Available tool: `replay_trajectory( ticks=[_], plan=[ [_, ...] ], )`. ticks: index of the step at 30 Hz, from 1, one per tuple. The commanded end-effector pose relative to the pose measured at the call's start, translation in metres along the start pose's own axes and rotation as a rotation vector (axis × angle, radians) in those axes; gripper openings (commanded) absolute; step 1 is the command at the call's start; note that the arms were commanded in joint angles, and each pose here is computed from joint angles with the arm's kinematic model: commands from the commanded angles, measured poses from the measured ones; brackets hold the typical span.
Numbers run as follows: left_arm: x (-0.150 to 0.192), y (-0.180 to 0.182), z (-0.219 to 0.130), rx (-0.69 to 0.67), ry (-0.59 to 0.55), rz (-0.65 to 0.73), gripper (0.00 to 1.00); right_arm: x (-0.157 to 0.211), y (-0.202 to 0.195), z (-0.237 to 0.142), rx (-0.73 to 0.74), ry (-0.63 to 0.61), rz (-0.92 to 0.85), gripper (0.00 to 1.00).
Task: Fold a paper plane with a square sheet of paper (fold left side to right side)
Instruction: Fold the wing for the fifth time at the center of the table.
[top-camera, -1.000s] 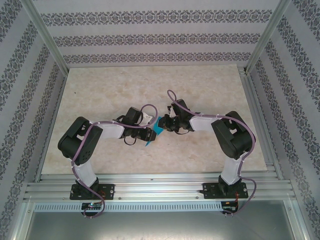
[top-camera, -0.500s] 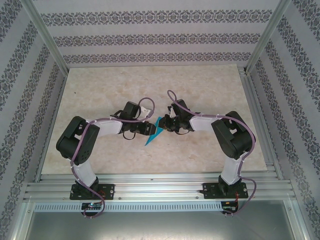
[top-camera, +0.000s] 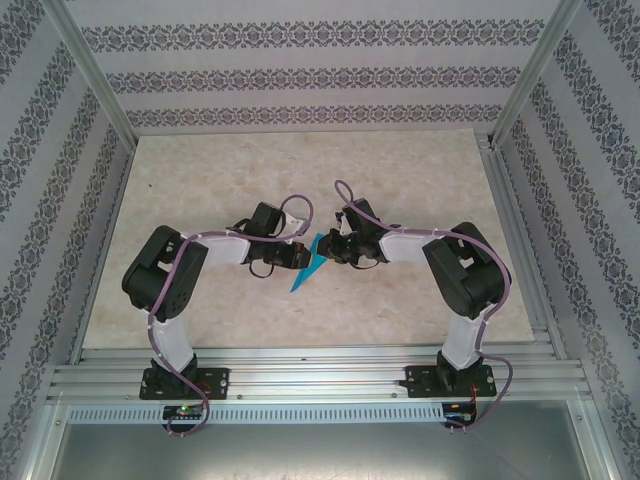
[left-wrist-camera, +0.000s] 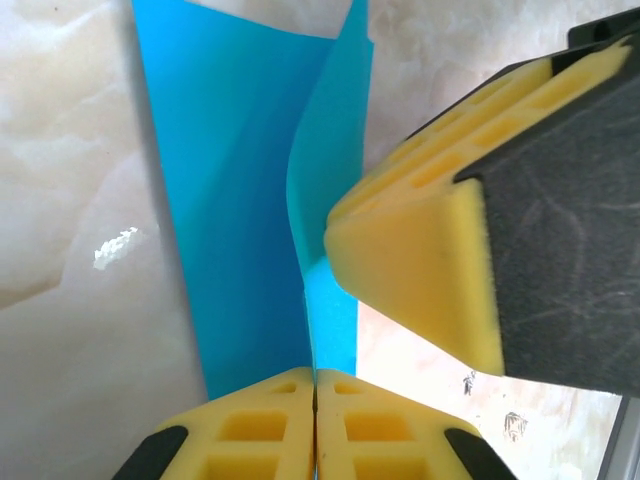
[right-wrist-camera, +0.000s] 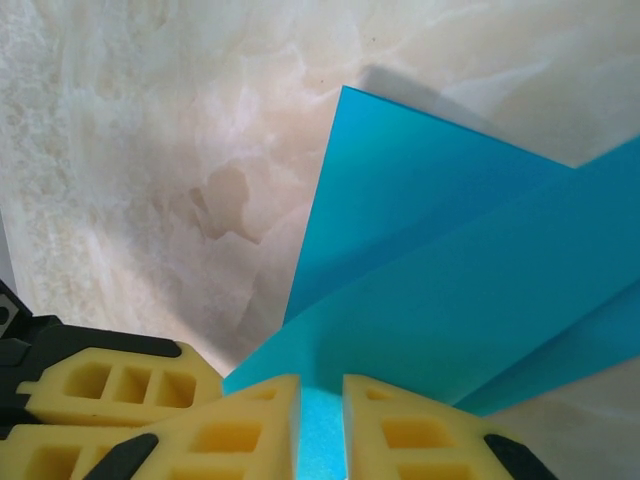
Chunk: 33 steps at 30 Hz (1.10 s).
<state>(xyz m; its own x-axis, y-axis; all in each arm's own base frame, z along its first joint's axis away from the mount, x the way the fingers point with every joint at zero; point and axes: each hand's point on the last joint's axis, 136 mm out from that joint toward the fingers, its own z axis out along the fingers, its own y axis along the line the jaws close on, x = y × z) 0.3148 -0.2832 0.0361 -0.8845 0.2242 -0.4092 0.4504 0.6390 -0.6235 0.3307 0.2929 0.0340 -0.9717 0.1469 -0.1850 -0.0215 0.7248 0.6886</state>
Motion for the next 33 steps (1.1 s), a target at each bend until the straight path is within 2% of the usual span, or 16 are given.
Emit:
replay_trajectory(
  ticks=[1, 16, 20, 33],
  plan=[
    [-0.013, 0.007, 0.000, -0.017, -0.020, -0.001, 0.09, -0.006, 0.001, 0.000, 0.012, -0.017, -0.018, 0.19],
    [-0.014, 0.021, 0.007, -0.023, -0.017, -0.017, 0.08, -0.007, 0.001, -0.003, 0.017, -0.020, -0.029, 0.19],
    [-0.012, 0.025, 0.009, -0.028, -0.014, -0.023, 0.06, -0.009, 0.008, -0.006, -0.003, -0.031, -0.035, 0.16],
    [-0.007, 0.030, 0.013, -0.030, -0.004, -0.032, 0.06, -0.006, 0.014, 0.007, -0.023, -0.015, -0.026, 0.13]
  ],
)
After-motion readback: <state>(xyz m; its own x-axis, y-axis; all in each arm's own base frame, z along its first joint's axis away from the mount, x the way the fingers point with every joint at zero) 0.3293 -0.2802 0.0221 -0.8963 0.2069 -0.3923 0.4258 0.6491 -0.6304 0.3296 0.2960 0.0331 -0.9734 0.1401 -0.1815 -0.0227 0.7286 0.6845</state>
